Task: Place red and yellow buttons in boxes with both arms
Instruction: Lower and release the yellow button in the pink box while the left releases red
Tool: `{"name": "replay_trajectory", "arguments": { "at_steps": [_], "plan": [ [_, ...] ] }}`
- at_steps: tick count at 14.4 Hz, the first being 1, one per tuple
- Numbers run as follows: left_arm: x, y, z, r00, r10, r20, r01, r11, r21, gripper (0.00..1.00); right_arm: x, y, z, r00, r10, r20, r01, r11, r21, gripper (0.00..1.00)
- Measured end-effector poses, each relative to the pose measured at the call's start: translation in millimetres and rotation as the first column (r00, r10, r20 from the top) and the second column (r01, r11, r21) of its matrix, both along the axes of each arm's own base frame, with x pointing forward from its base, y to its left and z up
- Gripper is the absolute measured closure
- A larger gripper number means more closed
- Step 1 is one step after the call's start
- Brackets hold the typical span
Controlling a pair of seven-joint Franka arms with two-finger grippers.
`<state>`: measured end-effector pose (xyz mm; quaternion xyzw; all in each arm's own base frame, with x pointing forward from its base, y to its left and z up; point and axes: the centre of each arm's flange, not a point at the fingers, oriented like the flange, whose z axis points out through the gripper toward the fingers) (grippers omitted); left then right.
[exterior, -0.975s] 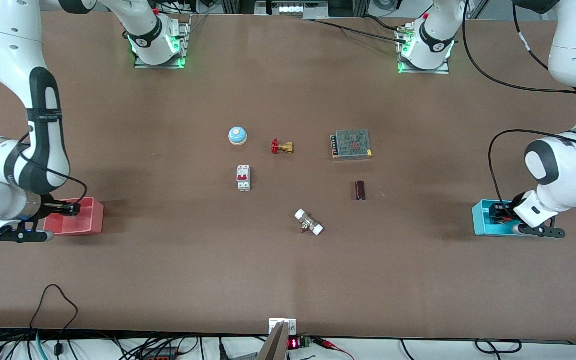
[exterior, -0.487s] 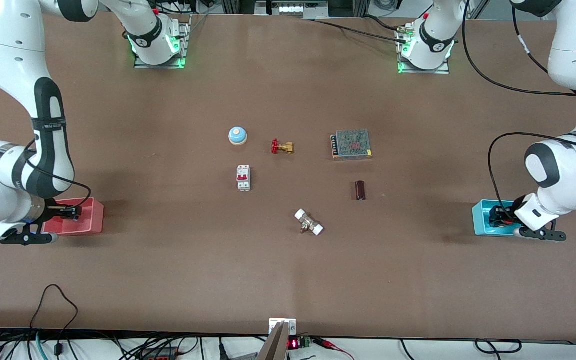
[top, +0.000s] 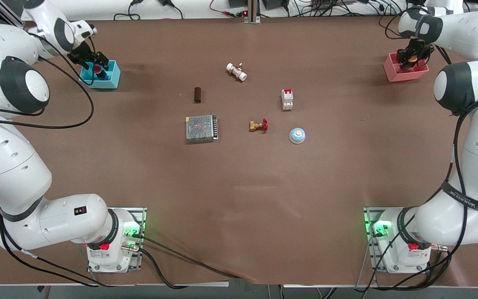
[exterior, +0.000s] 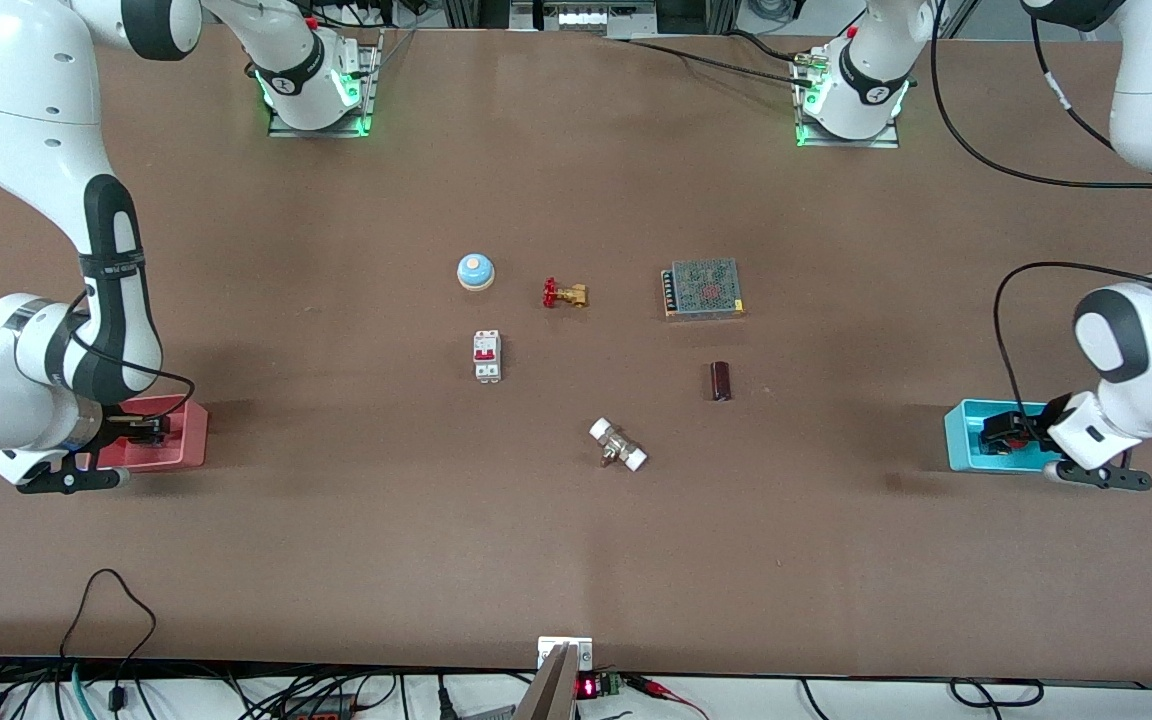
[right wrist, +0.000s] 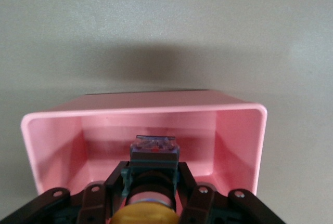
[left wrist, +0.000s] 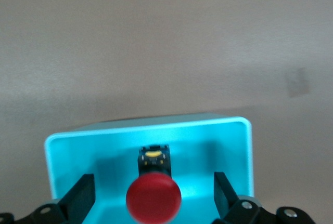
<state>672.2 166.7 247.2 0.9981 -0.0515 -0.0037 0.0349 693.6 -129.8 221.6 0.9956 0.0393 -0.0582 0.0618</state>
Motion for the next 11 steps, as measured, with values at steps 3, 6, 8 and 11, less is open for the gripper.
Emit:
{"name": "replay_trajectory", "arguments": {
  "at_steps": [3,6,8,11],
  "plan": [
    [14.9,3.8,57.9,0.998,-0.003,-0.064,0.002,1.0,-0.027,0.0,-0.7,-0.2,-12.4,1.0,-0.007,0.001,0.007,1.0,0.024,0.56],
    [14.2,-0.3,101.0,0.995,0.03,-0.093,-0.033,0.999,-0.037,0.0,-0.5,-0.1,-20.7,1.0,0.0,0.006,-0.001,0.999,0.035,0.51],
    [7.4,-13.0,127.8,0.99,0.056,-0.128,-0.062,0.997,-0.047,0.0,1.0,0.1,-18.4,1.0,0.002,0.013,-0.002,0.999,0.035,0.32],
    [-2.9,-58.7,175.6,0.982,0.081,-0.169,-0.093,0.993,-0.067,0.0,5.0,0.7,-2.2,0.999,0.003,0.033,-0.005,0.999,0.038,0.03]
  ]
}}
